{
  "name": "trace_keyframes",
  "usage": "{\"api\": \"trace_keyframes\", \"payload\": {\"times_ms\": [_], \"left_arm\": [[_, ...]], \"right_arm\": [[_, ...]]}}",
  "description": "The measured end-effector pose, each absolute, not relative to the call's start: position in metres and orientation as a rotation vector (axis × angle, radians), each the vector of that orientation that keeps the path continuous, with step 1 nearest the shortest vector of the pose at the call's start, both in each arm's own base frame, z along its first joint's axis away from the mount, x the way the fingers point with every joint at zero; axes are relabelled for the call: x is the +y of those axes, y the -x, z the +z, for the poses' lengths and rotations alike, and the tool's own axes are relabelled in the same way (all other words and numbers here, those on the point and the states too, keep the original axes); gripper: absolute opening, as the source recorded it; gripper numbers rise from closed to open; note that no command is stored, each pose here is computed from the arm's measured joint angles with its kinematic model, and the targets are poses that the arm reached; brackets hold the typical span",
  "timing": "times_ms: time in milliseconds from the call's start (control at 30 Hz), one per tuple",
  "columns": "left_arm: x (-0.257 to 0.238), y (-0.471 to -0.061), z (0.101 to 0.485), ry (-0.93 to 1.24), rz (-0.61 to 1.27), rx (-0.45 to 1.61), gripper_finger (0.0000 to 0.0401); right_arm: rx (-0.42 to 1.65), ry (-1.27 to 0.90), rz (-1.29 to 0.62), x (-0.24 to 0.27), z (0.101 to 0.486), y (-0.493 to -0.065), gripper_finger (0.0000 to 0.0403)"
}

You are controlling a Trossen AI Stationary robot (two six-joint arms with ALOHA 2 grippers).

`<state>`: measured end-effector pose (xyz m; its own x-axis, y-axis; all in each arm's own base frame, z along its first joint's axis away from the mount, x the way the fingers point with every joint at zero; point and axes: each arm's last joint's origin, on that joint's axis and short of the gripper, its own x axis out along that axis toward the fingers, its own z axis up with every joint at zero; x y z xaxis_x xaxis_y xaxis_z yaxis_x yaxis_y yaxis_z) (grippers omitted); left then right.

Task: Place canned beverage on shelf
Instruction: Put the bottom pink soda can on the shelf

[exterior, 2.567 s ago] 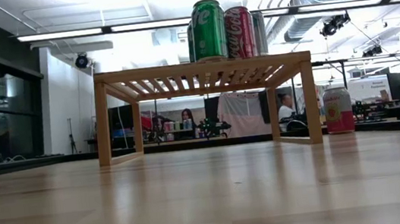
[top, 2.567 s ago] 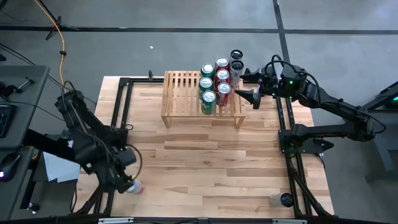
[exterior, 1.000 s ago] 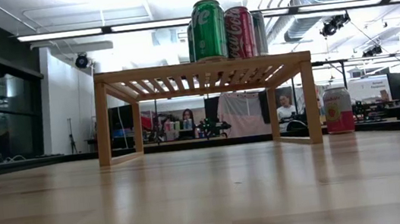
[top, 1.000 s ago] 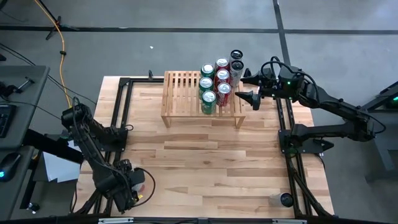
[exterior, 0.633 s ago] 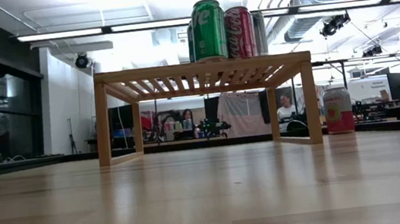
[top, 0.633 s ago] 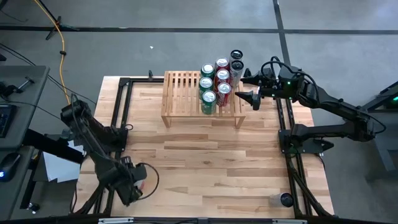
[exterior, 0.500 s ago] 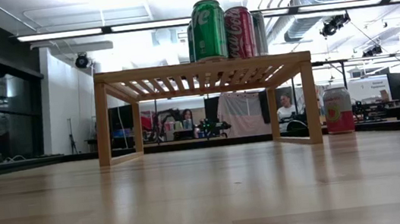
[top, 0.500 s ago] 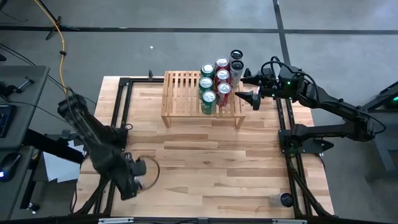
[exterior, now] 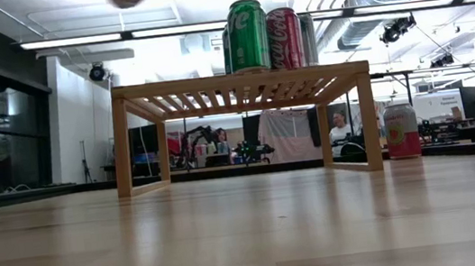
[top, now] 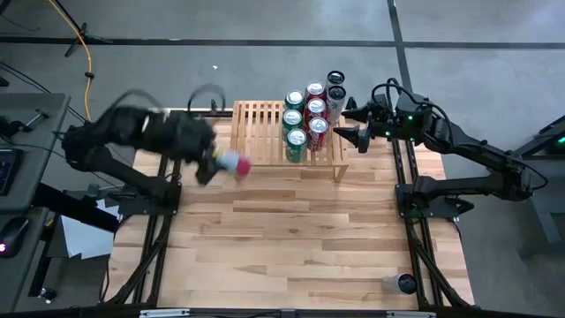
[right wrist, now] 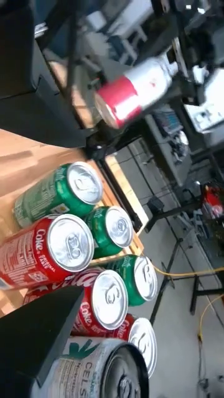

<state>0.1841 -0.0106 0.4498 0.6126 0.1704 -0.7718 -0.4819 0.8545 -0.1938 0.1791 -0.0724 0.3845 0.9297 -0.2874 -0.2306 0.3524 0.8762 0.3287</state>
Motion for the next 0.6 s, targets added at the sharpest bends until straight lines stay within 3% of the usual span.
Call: {"api": "trace_keyframes", "payload": {"times_ms": [233,367,600], "left_arm": [[0.062,-0.224,0.477,0.284,0.499,0.853,0.0279],[0.096,-0.249,0.458,0.293,0.502,1.021,0.0279],[0.124,-0.28,0.429,0.3,0.483,1.127,0.0279]], "right_arm": [[0.121,-0.492,-0.408,-0.074,0.387,-0.179,0.0367],[0.103,-0.558,-0.432,-0.075,0.387,-0.179,0.0367],[0.093,-0.664,-0.445,-0.075,0.385,-0.178,0.0367]]}}
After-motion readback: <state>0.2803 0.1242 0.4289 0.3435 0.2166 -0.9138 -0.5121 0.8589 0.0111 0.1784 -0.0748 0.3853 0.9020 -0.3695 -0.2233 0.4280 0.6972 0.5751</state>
